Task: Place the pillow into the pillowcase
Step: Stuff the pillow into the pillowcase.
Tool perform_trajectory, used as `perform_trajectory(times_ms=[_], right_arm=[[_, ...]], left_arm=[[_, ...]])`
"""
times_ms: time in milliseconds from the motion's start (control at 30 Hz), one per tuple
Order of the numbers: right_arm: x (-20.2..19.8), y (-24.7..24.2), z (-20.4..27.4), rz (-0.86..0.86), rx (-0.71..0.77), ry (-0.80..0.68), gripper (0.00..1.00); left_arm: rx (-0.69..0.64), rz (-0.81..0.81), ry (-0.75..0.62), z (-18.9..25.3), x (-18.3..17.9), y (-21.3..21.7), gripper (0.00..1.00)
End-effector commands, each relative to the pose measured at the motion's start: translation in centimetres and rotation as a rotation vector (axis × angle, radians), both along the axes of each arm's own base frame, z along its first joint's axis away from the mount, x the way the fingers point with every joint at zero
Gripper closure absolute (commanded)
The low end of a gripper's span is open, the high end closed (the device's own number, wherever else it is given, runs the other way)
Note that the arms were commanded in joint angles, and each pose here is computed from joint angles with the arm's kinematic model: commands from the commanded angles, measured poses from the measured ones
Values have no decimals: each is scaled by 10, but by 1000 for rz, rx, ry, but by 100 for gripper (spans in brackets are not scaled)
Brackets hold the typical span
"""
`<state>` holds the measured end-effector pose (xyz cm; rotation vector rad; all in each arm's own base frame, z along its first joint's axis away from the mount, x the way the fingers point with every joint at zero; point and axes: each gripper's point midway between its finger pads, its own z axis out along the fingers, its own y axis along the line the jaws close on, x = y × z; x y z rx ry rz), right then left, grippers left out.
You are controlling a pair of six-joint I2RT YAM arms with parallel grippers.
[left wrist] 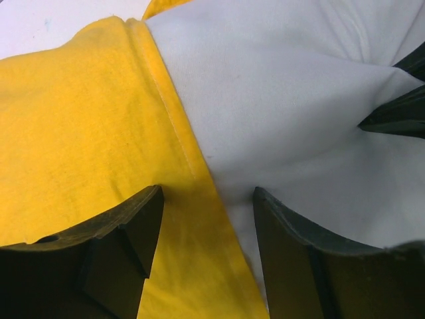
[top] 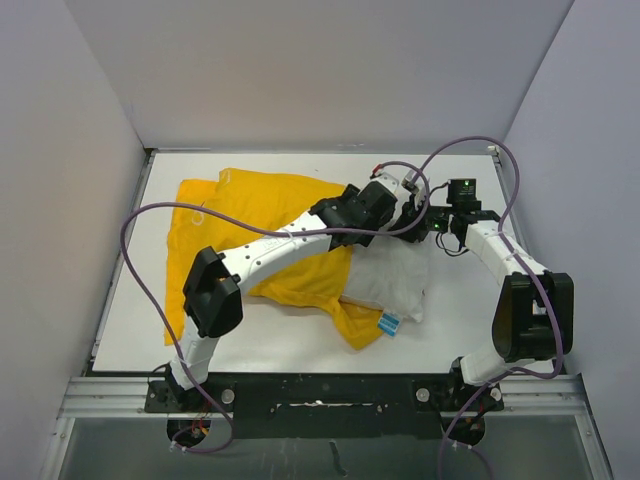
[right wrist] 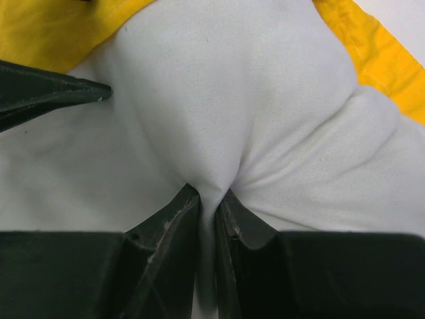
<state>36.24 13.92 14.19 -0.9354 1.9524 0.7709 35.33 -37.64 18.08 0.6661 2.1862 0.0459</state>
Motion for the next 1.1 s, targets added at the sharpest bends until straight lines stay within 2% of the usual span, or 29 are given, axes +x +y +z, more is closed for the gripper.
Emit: perform_trajectory(times_ms=[0,200,300,367,400,567,633,700,833,933,1000,1067], right_arm=[[-1,4,12,15,25,-35,85],[-1,4,12,19,25,-35,85],[-2,6,13,33,38,-33,84],[-6,10,16,57,58,-35,83],[-8,12,18,69,70,-38,81],[-19,21,32,139,132,-66,75],[-23,25,36,159,155,-75,73],[-25,30,36,165,176,-59,75],[-31,50,37,189,277,35,93],[-32,62,59,154,407,50,98],[-35,66,74,130,469,21,99],[-38,68,66,115,460,18,100]], left_arm=[[42,59,-52,-5,12,0,49],[114,102,-116,8,18,18,75],[78,74,-119,22,12,15,90],[36,-5,-115,33,3,3,97],[15,-49,-120,38,-2,-3,100],[-150,-186,-120,64,-20,-25,100],[-246,-259,-114,78,-30,-37,100],[-412,-380,-99,103,-47,-54,100],[-736,-526,-66,154,-61,-63,100],[-961,-622,1,185,-66,-62,100],[-1063,-692,52,196,-77,-67,100],[-1126,-735,97,194,-86,-74,100]])
